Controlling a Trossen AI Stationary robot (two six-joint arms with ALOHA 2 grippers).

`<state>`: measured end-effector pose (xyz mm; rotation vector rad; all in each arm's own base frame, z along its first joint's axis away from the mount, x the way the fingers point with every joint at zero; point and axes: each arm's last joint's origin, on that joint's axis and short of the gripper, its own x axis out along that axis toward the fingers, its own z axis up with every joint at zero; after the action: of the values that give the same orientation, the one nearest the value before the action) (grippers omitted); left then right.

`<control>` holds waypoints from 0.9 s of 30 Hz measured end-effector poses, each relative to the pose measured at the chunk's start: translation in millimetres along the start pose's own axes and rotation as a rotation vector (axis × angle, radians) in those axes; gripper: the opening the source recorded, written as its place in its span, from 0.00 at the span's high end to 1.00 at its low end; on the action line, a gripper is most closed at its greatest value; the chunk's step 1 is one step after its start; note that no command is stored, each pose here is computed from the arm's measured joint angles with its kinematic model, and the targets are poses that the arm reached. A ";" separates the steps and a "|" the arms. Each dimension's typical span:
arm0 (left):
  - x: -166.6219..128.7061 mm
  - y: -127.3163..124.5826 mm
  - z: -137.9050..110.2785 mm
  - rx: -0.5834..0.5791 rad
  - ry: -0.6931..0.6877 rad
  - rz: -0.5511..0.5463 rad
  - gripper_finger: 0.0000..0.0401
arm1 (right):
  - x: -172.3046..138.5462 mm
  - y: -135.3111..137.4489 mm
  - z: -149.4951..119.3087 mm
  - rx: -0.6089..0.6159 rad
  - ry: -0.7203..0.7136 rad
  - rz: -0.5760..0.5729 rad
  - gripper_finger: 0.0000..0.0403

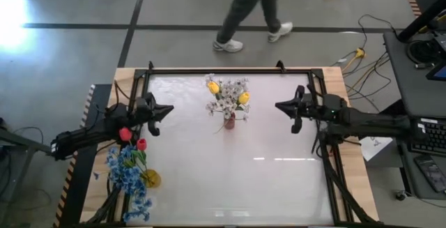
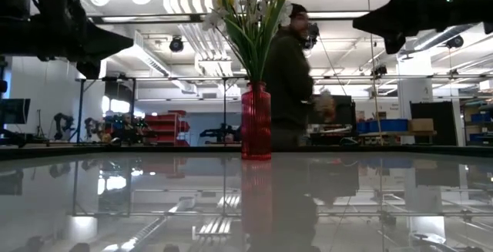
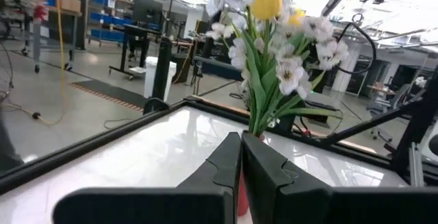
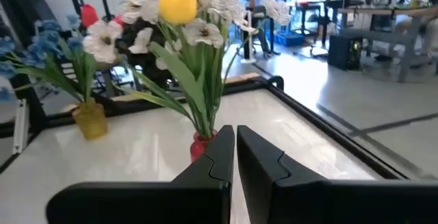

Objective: Sort flowers into vase by color
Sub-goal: Return to Home Position

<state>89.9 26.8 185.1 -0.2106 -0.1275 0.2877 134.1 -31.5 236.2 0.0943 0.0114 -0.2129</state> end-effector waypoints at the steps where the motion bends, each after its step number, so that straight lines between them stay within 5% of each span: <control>1: 0.9 0.3 -3.4 0.002 -0.003 -0.006 1.00 | -3.9 0.2 0.1 -0.006 -0.021 0.004 0.97; 14: 1.0 -10.0 -9.5 -0.018 -0.009 -0.100 1.00 | -35.0 0.3 -21.9 0.055 -0.117 0.061 0.97; 19: 0.0 -13.3 -10.6 0.075 -0.023 -0.022 1.00 | -44.7 -0.4 -32.4 0.009 -0.115 0.062 0.97; 27: 0.4 -17.4 -20.5 0.051 0.091 -0.118 1.00 | -39.6 0.9 -56.2 0.038 -0.107 0.146 0.97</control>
<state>98.1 6.8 169.2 -0.1641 -0.0426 0.1633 95.5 -17.0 181.1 0.1211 -0.1054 -0.0719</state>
